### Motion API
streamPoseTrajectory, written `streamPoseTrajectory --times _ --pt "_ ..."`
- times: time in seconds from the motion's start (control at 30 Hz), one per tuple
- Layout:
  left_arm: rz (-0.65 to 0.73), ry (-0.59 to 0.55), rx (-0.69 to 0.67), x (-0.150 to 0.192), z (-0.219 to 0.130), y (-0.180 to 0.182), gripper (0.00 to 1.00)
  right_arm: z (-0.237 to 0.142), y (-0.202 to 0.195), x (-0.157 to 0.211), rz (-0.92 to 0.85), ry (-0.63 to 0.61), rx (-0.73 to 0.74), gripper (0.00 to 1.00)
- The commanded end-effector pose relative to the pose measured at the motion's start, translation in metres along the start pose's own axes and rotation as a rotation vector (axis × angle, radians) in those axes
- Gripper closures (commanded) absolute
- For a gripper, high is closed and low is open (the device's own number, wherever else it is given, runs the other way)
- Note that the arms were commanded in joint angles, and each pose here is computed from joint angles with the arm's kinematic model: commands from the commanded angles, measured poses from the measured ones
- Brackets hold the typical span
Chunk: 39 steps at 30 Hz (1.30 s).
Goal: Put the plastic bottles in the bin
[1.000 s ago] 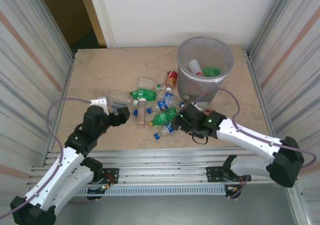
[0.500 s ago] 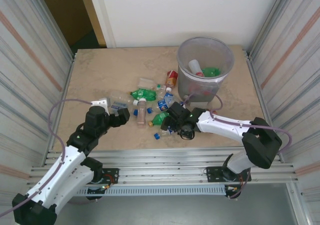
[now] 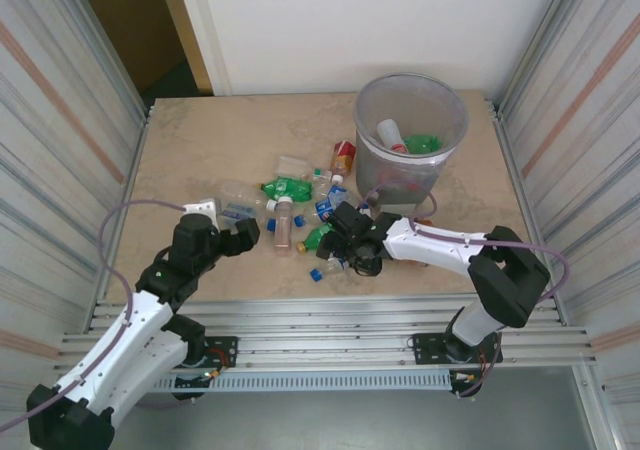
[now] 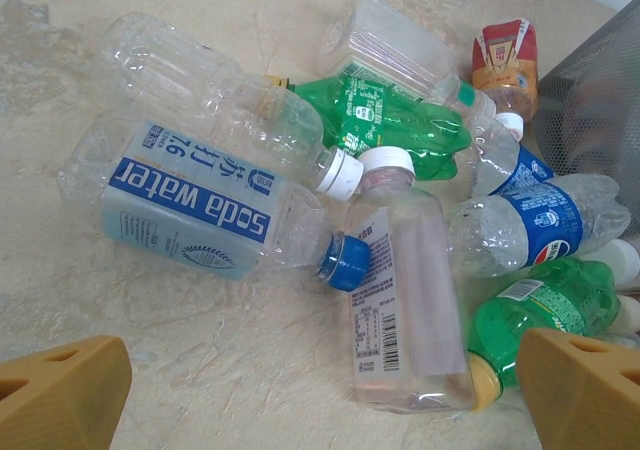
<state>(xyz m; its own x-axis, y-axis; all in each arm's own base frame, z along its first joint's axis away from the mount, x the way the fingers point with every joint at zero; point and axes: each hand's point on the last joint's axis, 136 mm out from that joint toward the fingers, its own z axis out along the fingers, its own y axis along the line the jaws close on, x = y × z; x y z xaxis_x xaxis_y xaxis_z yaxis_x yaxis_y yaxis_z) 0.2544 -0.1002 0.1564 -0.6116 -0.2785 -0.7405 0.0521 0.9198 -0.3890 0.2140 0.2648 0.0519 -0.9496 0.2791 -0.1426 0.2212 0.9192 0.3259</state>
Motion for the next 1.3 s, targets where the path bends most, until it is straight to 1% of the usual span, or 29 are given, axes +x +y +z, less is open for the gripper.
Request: streamPoseTrajectory --times 0.0,0.07,0.33,0.47,0.67,0.87,1.0,1.27 --pt "-0.025 -0.012 0.019 -0.003 0.001 -0.002 0.01 0.008 0.001 -0.002 0.001 0.008 0.007 0.01" --pt "-0.029 -0.009 0.021 -0.002 0.001 -0.002 0.01 0.011 0.000 -0.002 0.000 0.013 0.010 0.00" --pt "-0.035 -0.007 0.015 0.001 0.002 0.000 0.01 0.013 -0.014 -0.001 -0.021 -0.001 0.078 0.07" --pt "-0.034 -0.004 0.010 0.001 0.002 0.001 0.01 0.015 -0.020 0.001 -0.029 0.001 0.097 0.13" --pt "-0.036 -0.016 0.012 -0.002 0.001 0.000 0.01 0.015 -0.019 0.002 -0.049 0.005 0.105 0.28" --pt "-0.030 -0.014 0.003 -0.003 -0.001 0.002 0.01 0.018 -0.021 0.002 -0.051 0.004 0.114 0.37" --pt "-0.032 -0.018 0.007 -0.003 -0.003 0.001 0.01 0.018 -0.024 0.003 -0.054 0.005 0.125 0.41" --pt "-0.035 -0.034 0.009 -0.002 -0.005 0.003 0.01 0.000 -0.028 -0.006 -0.065 -0.059 0.142 0.49"
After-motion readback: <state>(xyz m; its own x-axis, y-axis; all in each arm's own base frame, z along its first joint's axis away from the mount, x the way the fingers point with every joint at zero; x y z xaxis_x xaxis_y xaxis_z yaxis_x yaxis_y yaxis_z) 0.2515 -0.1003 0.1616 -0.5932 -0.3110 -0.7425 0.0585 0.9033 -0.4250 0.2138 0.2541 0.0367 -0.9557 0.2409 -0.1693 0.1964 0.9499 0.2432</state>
